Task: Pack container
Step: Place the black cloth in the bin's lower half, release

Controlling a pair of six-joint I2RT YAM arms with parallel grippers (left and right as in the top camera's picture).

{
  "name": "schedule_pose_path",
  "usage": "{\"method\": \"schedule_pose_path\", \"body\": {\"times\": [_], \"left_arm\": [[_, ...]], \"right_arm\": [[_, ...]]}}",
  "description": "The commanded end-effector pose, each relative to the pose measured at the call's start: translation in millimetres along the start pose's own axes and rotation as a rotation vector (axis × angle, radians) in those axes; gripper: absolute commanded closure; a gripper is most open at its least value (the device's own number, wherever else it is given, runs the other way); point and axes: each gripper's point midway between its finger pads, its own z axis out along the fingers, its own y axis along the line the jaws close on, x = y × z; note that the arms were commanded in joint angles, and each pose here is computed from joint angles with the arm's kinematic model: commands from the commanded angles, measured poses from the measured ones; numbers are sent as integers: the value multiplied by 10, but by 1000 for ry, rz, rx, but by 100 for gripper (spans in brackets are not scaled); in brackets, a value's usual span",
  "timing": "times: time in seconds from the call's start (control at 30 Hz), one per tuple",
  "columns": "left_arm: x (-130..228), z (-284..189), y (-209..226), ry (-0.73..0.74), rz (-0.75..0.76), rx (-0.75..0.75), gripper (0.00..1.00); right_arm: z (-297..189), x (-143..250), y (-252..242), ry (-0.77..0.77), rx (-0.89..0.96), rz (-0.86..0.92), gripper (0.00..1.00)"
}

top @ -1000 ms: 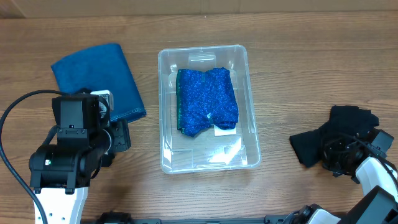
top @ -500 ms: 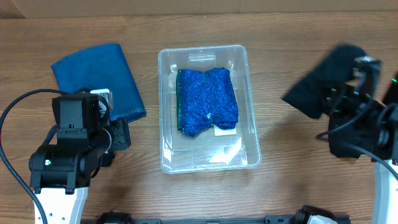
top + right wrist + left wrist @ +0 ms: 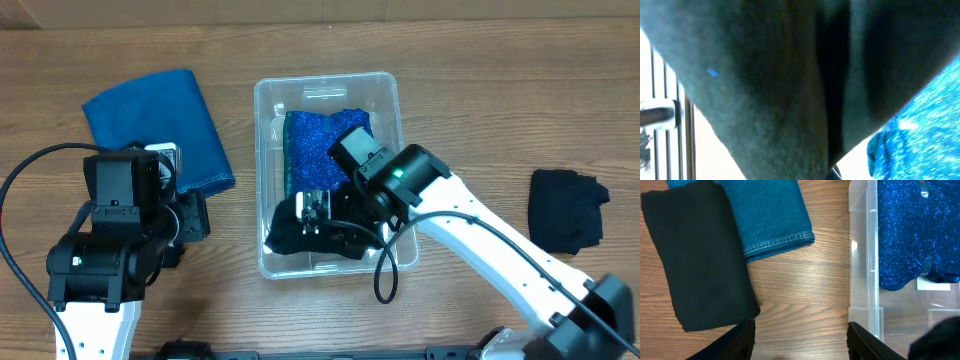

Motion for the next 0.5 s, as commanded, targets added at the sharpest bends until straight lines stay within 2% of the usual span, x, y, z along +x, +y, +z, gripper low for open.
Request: {"method": "schedule_pose_path", "body": {"times": [0.0,0.33,0.37,0.4,0.47], "left_arm": [[-53,-50,-23,-19,5,10,39],[-23,-50,-18,-7,5,8,39],[-24,-50,-18,-7,5,8,39],[-24,-50,-18,-7,5,8,39],[-25,-50,-18,-8,5,8,39]], "right_arm": [[63,55,-47,43,-14,-45,96],[530,314,-106,186,-121,13,96],[532,307,-131,186,-109,18,65],[531,307,-179,192,-81,55,1],[483,252,-331,183,3,148,0]]}}
